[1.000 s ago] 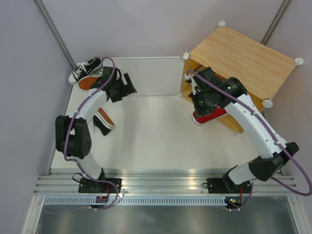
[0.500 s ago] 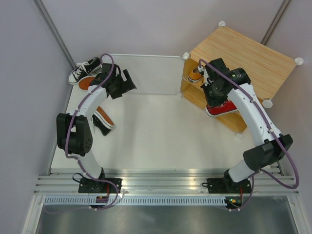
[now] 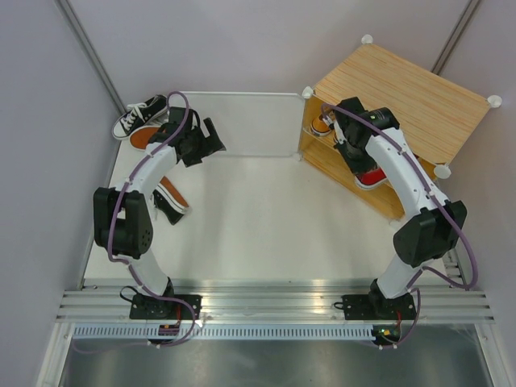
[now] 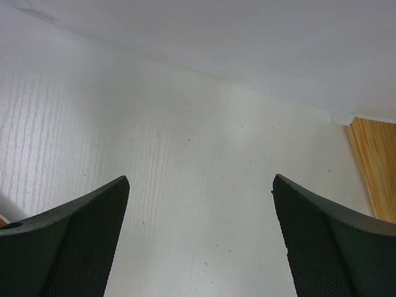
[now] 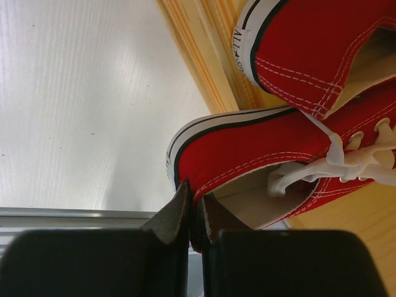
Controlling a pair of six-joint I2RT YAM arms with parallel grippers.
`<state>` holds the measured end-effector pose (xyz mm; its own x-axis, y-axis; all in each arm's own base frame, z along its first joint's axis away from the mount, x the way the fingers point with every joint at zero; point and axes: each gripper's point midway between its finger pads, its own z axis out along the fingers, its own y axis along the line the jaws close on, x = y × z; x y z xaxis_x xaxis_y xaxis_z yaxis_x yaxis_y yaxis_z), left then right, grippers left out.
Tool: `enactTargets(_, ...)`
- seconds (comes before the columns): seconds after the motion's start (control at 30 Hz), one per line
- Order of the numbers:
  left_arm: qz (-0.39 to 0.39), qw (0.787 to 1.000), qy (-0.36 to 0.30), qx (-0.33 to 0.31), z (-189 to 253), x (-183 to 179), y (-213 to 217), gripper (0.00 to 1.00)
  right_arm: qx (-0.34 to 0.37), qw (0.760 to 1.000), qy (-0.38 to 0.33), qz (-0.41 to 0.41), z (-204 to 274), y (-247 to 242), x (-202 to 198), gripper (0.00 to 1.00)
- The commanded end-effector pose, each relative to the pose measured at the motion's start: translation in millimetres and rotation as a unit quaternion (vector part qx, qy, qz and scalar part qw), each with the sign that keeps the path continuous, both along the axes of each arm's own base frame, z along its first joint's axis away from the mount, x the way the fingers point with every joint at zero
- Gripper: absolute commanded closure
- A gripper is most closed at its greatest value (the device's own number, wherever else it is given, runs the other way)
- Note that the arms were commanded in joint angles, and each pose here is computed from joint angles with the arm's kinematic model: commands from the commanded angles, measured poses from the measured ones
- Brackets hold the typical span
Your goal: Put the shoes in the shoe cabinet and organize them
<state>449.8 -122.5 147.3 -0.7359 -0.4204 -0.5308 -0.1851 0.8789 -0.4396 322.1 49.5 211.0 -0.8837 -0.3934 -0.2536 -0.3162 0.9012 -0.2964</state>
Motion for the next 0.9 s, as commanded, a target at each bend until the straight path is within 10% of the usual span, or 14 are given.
enactTargets(0.0, -0.005, 1.0, -0.025, -0.009, 21.5, -1.1, -1.5, 0.0, -0.082, 0.996, -0.024, -0.002, 20.8, -34.9, 9.2, 0.9)
enactTargets(0.37, -0.007, 1.0, -0.024, -0.014, 21.6, -0.1, -3.5, 0.0, -0.113, 0.991, -0.054, -0.046, 32.5, -54.0, 2.7, 0.37)
enactTargets(0.87, -0.004, 1.0, -0.024, -0.009, 19.7, 1.5, -1.7, 0.0, 0.144, 0.95, -0.275, -0.017, 116.7, 9.9, -3.4, 0.3)
